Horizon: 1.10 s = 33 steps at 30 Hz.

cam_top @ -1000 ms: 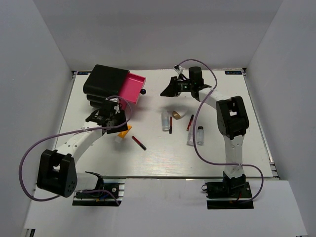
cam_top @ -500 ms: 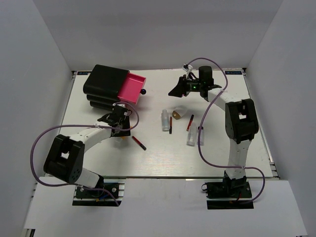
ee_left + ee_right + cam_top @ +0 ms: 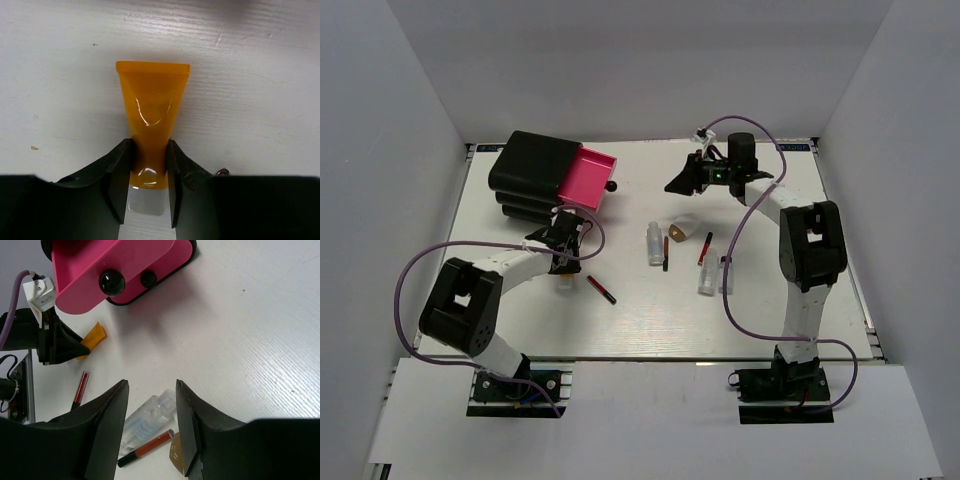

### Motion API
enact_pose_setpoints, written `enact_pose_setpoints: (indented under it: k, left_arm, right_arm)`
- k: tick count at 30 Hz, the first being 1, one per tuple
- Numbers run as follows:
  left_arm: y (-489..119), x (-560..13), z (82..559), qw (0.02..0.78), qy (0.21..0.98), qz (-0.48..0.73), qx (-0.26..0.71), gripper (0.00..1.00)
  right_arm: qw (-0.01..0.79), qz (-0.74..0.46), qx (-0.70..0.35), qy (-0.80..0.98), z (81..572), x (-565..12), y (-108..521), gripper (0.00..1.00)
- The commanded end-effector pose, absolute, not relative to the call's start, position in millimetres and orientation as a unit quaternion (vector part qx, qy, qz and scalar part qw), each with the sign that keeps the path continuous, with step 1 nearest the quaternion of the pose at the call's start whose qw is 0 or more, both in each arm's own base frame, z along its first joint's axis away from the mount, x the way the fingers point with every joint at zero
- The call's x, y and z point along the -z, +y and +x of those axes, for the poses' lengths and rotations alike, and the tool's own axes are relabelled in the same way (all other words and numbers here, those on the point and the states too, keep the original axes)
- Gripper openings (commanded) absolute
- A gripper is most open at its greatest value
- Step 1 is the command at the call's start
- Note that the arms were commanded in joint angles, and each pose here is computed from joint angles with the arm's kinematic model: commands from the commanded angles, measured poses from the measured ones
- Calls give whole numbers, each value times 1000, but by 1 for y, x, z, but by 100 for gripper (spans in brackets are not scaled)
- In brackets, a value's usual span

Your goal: Organize the makeup

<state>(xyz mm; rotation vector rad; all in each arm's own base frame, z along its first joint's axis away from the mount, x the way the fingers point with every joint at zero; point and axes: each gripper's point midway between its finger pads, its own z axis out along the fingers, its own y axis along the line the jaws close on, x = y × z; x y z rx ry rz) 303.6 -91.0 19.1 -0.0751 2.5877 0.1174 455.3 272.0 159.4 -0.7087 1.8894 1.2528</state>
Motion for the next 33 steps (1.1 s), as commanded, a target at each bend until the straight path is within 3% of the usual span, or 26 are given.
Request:
enact_pose_setpoints:
  k: [1,4,13,18,25,27,33]
  left_arm:
    - [-91,-30,304,278,959,-28,-43,40]
    - [-94,-45,297,292,956,-30,-29,38]
    - [-125,-192,306,461,880,-7,115,37]
    - [-136,-251,354,530,841,0,108,38]
    - [-143,-273,432,581,811,-18,65,40]
    - [-144,-257,451,571,819,-19,49,41]
    - [-137,-246,479,575,816,-61,11,42]
  right_arm:
    - [402,-292,-491,716,451,-189,267,49]
    - [405,-297,-490,713,449,-192,265,49]
    - [400,-314,-490,708,439,-184,265,49]
    - [402,-324,-481,708,435,-180,264,49]
    - [412,-332,-469,707,431,-183,260,49]
    - [411,-331,-468,709,429,-182,259,49]
    - [421,-329,-467,705,425,-187,258,49]
